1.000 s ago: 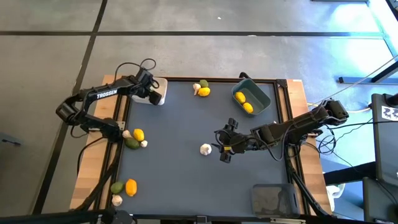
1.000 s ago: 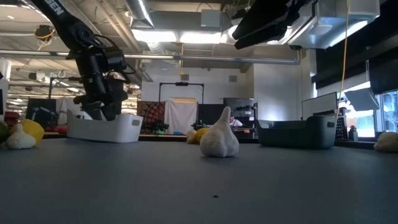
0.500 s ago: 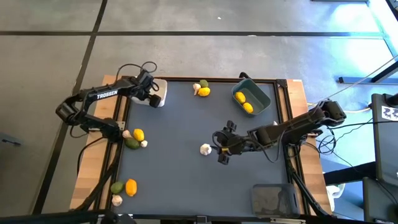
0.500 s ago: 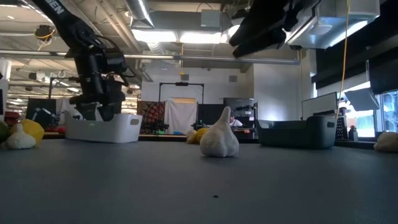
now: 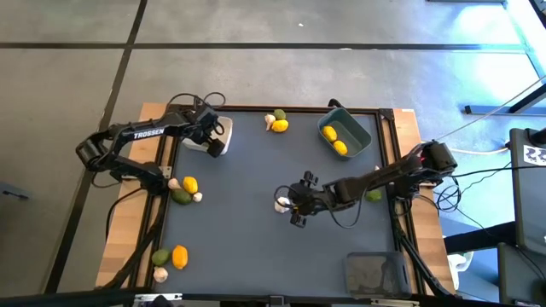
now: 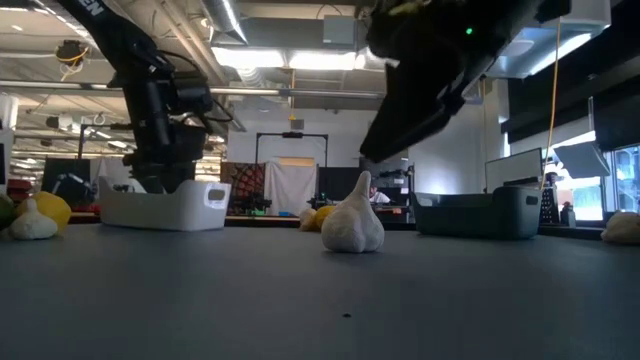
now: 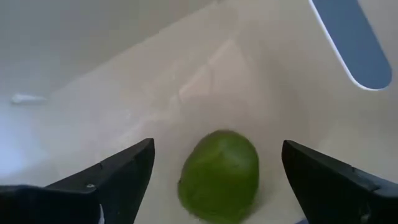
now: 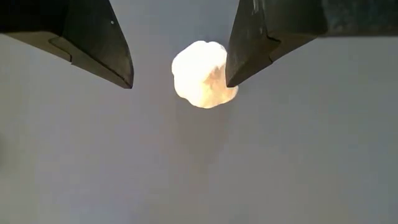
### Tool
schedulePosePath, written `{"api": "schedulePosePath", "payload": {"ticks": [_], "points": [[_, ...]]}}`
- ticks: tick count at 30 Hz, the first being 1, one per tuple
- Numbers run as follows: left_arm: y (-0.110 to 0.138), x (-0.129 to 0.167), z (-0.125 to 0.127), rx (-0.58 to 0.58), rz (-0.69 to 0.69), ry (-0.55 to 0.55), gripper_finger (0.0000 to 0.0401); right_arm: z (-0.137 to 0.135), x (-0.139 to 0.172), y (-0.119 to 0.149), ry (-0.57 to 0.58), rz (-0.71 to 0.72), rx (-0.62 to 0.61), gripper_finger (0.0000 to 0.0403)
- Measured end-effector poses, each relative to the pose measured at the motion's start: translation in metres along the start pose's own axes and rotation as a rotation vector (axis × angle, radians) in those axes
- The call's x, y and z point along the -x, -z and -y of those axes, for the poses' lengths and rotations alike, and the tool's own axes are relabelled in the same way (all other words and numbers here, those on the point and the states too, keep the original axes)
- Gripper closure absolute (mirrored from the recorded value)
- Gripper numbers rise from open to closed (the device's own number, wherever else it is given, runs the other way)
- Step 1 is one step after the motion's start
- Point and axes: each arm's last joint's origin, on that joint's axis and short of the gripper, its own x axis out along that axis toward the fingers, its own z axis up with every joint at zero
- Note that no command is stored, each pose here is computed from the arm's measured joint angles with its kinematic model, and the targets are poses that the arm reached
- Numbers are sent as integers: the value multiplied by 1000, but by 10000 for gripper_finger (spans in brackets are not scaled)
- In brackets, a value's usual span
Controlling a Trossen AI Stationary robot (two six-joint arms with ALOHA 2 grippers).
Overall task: Sort produce into baskets
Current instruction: Put the white garlic into the black bin
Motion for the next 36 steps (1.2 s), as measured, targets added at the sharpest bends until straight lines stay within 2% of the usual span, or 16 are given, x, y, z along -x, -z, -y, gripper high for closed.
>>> {"api": "schedulePosePath", "payload": {"ticks": [5,10,17,24,28,36], "points": [[0,4,1,-13,21,4,54,5,-15,-1,-60,-31,-93,150],[-1,4,-7,-11,26,-29,54,5,-22,1,-79,-58,-134,150],[-1,3,-20,52,22,-71,54,6,-22,2,-63,-68,-177,150],[-2,3,-22,54,23,-73,54,7,-23,4,-33,-70,-218,154],[-2,3,-22,54,24,-73,54,6,-28,7,-25,-86,-230,186],[-2,3,-22,54,24,-73,54,5,-32,9,-34,-84,-229,287]]}}
